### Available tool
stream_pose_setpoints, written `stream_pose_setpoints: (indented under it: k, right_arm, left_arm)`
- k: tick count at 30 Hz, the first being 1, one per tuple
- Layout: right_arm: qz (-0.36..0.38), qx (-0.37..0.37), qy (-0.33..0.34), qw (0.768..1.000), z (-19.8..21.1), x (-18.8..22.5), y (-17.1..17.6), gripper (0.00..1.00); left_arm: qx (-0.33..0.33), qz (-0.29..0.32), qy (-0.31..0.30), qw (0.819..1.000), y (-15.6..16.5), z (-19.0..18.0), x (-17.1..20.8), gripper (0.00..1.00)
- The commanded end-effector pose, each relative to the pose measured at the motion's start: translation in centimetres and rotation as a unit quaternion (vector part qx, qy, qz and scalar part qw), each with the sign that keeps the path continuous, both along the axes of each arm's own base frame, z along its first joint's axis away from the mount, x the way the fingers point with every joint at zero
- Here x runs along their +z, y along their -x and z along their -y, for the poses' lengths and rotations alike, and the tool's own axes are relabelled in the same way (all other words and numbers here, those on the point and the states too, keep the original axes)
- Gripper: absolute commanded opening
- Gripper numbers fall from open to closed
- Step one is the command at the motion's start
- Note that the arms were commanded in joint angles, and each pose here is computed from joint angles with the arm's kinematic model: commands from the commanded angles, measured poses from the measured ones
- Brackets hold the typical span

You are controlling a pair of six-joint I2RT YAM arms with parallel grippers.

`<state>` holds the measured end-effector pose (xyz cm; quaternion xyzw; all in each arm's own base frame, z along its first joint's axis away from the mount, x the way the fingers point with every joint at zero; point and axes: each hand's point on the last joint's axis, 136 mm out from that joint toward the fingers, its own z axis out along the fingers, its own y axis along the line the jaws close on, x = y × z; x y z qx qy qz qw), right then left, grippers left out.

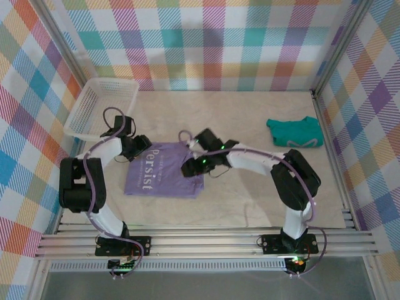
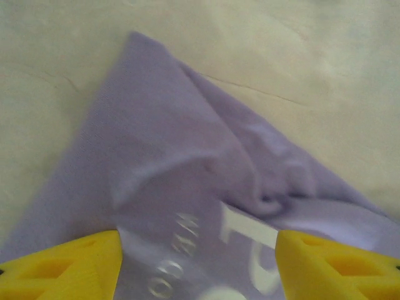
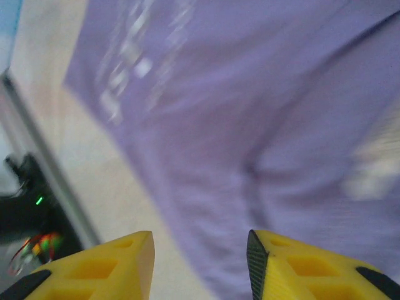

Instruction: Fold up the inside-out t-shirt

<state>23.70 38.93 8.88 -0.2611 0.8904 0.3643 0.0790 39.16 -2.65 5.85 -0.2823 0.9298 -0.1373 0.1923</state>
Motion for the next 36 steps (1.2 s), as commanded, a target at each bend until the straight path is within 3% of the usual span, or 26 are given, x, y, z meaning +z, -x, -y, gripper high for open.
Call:
stream_pose_setpoints:
  k: [1, 10, 13, 18, 20, 22, 26, 30, 33, 36]
  right_arm:
    - [-0.064, -0.028, -0.005, 0.998, -0.2, -2.6, 0.6, 0.42]
    - [-0.044, -0.110, 0.115, 0.986, 7.1, -6.8, -5.9, 0.38]
    - [-0.021, -0.130, 0.128, 0.983, 8.9, -6.4, -9.3, 0.38]
    - [0.048, -0.162, 0.142, 0.975, 10.6, -3.8, -16.3, 0.40]
    - [0.081, -0.169, 0.121, 0.975, 11.0, -1.1, -18.0, 0.42]
    - [0.112, -0.169, 0.121, 0.972, 12.0, 0.7, -18.3, 0.45]
    - [0.109, -0.206, 0.140, 0.962, 16.7, 1.4, -17.1, 0.54]
    - [0.054, -0.246, 0.122, 0.960, 19.4, 0.0, -15.5, 0.66]
    - [0.013, -0.249, 0.110, 0.962, 18.7, -1.3, -14.7, 0.75]
    - [-0.002, -0.254, 0.117, 0.960, 18.5, -2.7, -14.6, 0.79]
  left_arm:
    - [-0.014, -0.010, -0.006, 1.000, 0.3, -0.3, -0.5, 0.66]
    - [-0.061, -0.064, 0.040, 0.995, 8.9, 4.1, -4.0, 0.64]
    - [-0.092, -0.066, 0.062, 0.992, 12.4, 7.6, -4.0, 0.65]
    - [-0.206, -0.030, 0.096, 0.973, 16.9, 16.5, -1.4, 0.68]
    - [-0.248, 0.010, 0.137, 0.959, 16.5, 19.8, 1.5, 0.69]
    - [-0.272, 0.054, 0.144, 0.950, 15.3, 20.7, 4.3, 0.70]
    - [-0.254, 0.143, 0.115, 0.950, 9.7, 18.3, 9.0, 0.74]
    - [-0.222, 0.157, 0.061, 0.960, 2.8, 14.4, 8.6, 0.78]
    - [-0.244, 0.149, 0.014, 0.958, -1.6, 13.4, 7.1, 0.84]
    - [-0.270, 0.101, 0.003, 0.958, -4.4, 13.2, 4.2, 0.88]
